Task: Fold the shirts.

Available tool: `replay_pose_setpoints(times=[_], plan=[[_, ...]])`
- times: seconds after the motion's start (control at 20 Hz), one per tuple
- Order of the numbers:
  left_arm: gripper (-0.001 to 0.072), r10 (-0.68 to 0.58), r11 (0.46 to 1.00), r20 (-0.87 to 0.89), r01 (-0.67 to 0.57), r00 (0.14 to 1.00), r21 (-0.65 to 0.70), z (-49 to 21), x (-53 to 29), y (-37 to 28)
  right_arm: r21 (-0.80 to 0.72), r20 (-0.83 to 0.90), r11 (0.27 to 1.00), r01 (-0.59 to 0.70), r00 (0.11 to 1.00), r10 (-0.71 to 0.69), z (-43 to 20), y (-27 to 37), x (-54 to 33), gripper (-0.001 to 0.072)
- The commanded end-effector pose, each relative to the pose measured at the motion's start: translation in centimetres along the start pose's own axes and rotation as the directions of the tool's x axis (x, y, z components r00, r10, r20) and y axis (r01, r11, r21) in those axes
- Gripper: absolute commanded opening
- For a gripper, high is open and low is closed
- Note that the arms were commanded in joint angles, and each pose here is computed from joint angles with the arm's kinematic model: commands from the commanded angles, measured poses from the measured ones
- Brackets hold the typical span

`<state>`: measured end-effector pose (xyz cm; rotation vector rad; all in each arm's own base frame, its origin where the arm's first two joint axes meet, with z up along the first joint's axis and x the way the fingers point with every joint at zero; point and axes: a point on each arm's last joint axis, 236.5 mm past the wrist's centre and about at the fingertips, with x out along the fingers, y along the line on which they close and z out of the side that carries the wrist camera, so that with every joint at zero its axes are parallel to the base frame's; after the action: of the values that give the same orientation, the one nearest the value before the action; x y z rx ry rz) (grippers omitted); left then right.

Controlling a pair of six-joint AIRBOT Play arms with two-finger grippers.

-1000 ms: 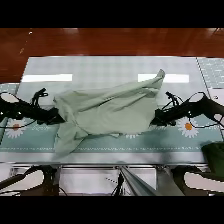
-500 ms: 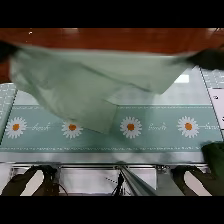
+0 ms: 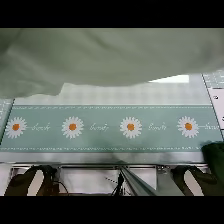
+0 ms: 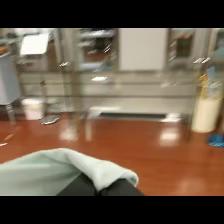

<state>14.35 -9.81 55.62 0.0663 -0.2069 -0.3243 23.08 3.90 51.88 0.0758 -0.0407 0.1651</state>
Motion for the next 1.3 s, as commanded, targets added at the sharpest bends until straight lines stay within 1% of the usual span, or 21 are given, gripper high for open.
replay_pose_setpoints(times=[0.0, 0.1, 0.2, 0.3, 0.35, 0.45, 0.55, 0.65, 0.7, 0.8, 0.85, 0.95, 1.0, 1.1, 1.2, 1.25], plan=[[0.0016, 0.081, 0.997, -0.110, -0.081, 0.991, -0.002, -1.2, -4.2, -0.9, -0.029, -0.071, 0.992, 0.120, 0.990, -0.122, -0.8, -0.8, -4.8, 0.0023], [0.0016, 0.072, 0.997, -0.242, -0.079, 0.968, -0.017, -4.3, -4.8, -1.1, -0.032, -0.203, 0.986, 0.161, 0.965, -0.165, -3.9, -1.6, -6.0, 0.0023], [0.0016, 0.050, 0.997, -0.385, -0.068, 0.922, -0.034, -7.7, -5.0, -1.1, -0.040, -0.344, 0.981, 0.189, 0.919, -0.192, -7.2, -2.4, -6.6, 0.0023], [0.0016, 0.016, 0.993, -0.540, -0.077, 0.842, -0.090, -11.4, -5.3, -0.7, -0.076, -0.520, 0.975, 0.209, 0.826, -0.218, -11.3, -3.7, -7.1, 0.0023], [0.0016, -0.003, 0.986, -0.570, -0.093, 0.821, -0.139, -12.4, -4.7, -0.4, -0.044, -0.583, 0.974, 0.222, 0.786, -0.205, -12.7, -4.1, -6.6, 0.0023], [0.0016, -0.043, 0.974, -0.649, -0.111, 0.759, -0.195, -15.6, -3.1, 0.7, -0.038, -0.637, 0.976, 0.213, 0.747, -0.188, -14.0, -5.2, -4.1, 0.0023], [0.0015, -0.114, 0.953, -0.749, -0.142, 0.653, -0.269, -20.7, -1.2, 2.2, -0.018, -0.718, 0.978, 0.210, 0.678, -0.159, -16.6, -6.7, -0.7, 0.0023], [0.0015, -0.193, 0.929, -0.821, -0.168, 0.537, -0.329, -26.2, 0.1, 3.3, 0.046, -0.819, 0.985, 0.167, 0.571, -0.059, -21.0, -7.3, 3.0, 0.0022], [0.0015, -0.229, 0.914, -0.835, -0.184, 0.501, -0.361, -29.0, 1.4, 4.0, 0.091, -0.867, 0.985, 0.147, 0.498, 0.006, -23.9, -7.5, 4.9, 0.0023], [0.0016, -0.289, 0.887, -0.833, -0.194, 0.472, -0.418, -34.0, 4.9, 5.1, 0.141, -0.933, 0.979, 0.146, 0.352, 0.082, -29.3, -8.5, 8.1, 0.0022], [0.0016, -0.330, 0.869, -0.837, -0.206, 0.436, -0.450, -36.7, 6.4, 5.2, 0.157, -0.952, 0.980, 0.124, 0.281, 0.116, -32.1, -8.4, 9.9, 0.0023], [0.0016, -0.408, 0.851, -0.845, -0.193, 0.345, -0.489, -41.9, 9.3, 4.8, 0.179, -0.969, 0.981, 0.068, 0.184, 0.164, -37.2, -7.5, 13.2, 0.0023], [0.0016, -0.433, 0.847, -0.846, -0.181, 0.311, -0.500, -44.2, 10.7, 4.5, 0.187, -0.971, 0.980, 0.062, 0.162, 0.175, -39.5, -7.4, 14.9, 0.0023], [0.0016, -0.465, 0.834, -0.847, -0.194, 0.258, -0.516, -49.1, 12.9, 4.2, 0.195, -0.970, 0.977, 0.083, 0.161, 0.180, -43.3, -8.1, 17.8, 0.0023], [0.0016, -0.470, 0.821, -0.851, -0.237, 0.236, -0.519, -53.2, 14.5, 4.6, 0.192, -0.965, 0.975, 0.110, 0.203, 0.167, -45.9, -9.2, 20.6, 0.0023], [0.0017, -0.461, 0.818, -0.853, -0.257, 0.244, -0.515, -54.7, 15.3, 5.1, 0.180, -0.961, 0.976, 0.120, 0.234, 0.148, -46.9, -9.9, 22.0, 0.0023]])
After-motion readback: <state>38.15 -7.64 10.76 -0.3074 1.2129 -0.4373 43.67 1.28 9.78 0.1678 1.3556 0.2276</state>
